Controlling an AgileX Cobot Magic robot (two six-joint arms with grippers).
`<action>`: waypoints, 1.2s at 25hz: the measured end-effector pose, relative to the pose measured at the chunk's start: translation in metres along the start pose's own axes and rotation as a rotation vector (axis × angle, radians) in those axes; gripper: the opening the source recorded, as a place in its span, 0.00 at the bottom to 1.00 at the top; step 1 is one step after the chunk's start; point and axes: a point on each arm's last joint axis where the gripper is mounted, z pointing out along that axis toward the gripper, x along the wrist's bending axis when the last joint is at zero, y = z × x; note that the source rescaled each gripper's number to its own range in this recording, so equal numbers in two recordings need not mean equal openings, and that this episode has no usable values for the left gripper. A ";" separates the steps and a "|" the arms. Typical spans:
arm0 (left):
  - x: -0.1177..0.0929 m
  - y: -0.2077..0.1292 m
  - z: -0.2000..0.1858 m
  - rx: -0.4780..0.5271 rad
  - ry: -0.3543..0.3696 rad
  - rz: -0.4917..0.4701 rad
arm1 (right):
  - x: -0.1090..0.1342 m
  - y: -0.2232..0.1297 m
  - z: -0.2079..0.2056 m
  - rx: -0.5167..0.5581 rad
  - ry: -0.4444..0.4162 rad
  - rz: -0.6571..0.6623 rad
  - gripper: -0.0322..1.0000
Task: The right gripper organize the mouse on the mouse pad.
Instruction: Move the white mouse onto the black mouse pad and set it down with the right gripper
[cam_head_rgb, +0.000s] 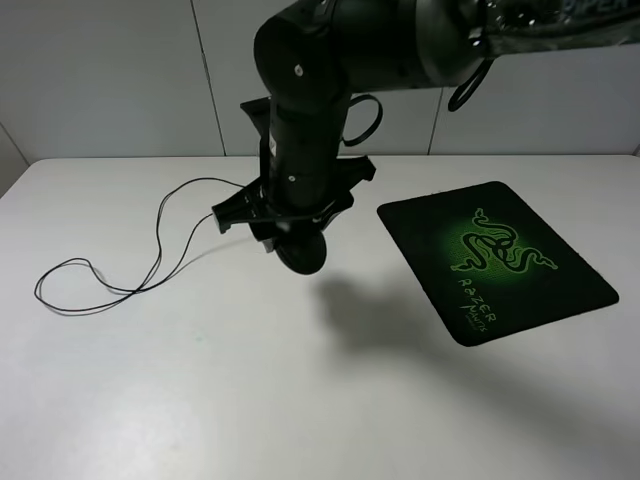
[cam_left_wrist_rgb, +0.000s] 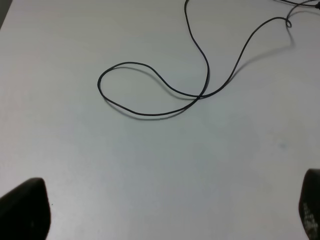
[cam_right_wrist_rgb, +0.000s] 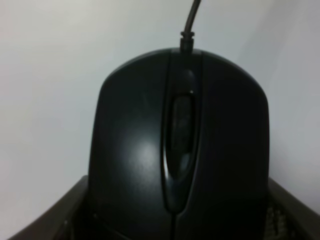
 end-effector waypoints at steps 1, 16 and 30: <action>0.000 0.000 0.000 0.000 0.000 0.000 | -0.006 0.001 -0.006 -0.001 -0.005 0.008 0.03; 0.000 0.000 0.000 0.000 0.000 0.000 | -0.088 0.004 -0.050 0.061 -0.095 0.008 0.03; 0.000 0.000 0.000 0.000 0.000 0.000 | -0.190 0.000 -0.052 0.112 -0.141 0.085 0.03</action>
